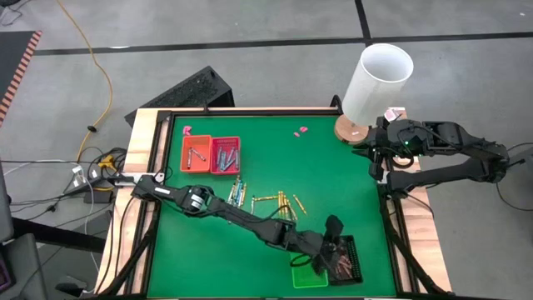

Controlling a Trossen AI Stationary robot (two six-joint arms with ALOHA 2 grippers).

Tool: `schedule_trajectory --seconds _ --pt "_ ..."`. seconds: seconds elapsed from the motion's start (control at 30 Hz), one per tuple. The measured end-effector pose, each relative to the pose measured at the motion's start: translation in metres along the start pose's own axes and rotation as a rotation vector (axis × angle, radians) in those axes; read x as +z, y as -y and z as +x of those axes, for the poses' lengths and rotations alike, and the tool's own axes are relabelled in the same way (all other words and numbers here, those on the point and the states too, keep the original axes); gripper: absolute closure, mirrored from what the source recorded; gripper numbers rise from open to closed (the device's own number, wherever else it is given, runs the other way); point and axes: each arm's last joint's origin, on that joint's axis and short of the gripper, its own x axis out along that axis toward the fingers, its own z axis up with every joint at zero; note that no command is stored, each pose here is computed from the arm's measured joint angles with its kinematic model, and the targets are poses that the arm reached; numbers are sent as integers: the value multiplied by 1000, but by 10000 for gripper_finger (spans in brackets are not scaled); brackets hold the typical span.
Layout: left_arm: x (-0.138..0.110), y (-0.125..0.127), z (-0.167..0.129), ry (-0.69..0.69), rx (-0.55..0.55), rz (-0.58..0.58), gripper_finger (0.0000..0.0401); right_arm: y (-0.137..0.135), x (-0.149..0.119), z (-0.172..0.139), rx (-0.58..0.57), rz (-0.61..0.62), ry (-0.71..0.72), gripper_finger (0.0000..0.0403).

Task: Sort crayons
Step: Put the black crayon into the orange bin

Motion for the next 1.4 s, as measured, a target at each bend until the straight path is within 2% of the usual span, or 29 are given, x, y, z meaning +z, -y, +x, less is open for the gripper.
schedule_trajectory --seconds 0.1,0.3,0.43,0.53,0.6,0.73,0.83,0.93,1.03,1.1,1.17,1.23,1.3,1.4 --pt "24 -9 -8 -43 210 -111 300 0 0 0 0 0 -1 335" --pt "48 -16 -28 -175 621 -202 299 0 -1 0 0 -1 -8 335" --pt "51 -10 -37 -287 801 -266 299 0 -1 0 0 1 -7 335" --pt "56 0 -45 -324 920 -362 299 0 -1 -1 0 1 -6 335" --pt "62 10 -51 -330 922 -364 300 0 -1 -1 0 1 -7 335" --pt "80 26 -65 -382 879 -235 304 0 -2 -1 -1 -5 -20 335" --pt "102 23 -84 -354 911 -309 305 0 -3 -1 -1 -19 -30 335" --pt "130 9 -108 -284 880 -376 305 0 -3 -1 -1 -19 -28 335" --pt "148 -4 -129 -241 772 -369 305 0 -3 -1 -1 -19 -28 335" --pt "151 -12 -142 -218 607 -397 305 0 -3 -1 -1 -19 -28 335" --pt "146 -26 -156 -253 410 -486 305 0 -3 -1 -1 -19 -28 335" --pt "133 -46 -169 -366 318 -574 305 0 -3 -1 -1 -20 -28 335" --pt "113 -58 -178 -508 369 -639 305 0 -3 -1 -1 -23 -28 335" --pt "86 -64 -191 -702 486 -643 305 0 -3 -1 -1 -23 -28 335"
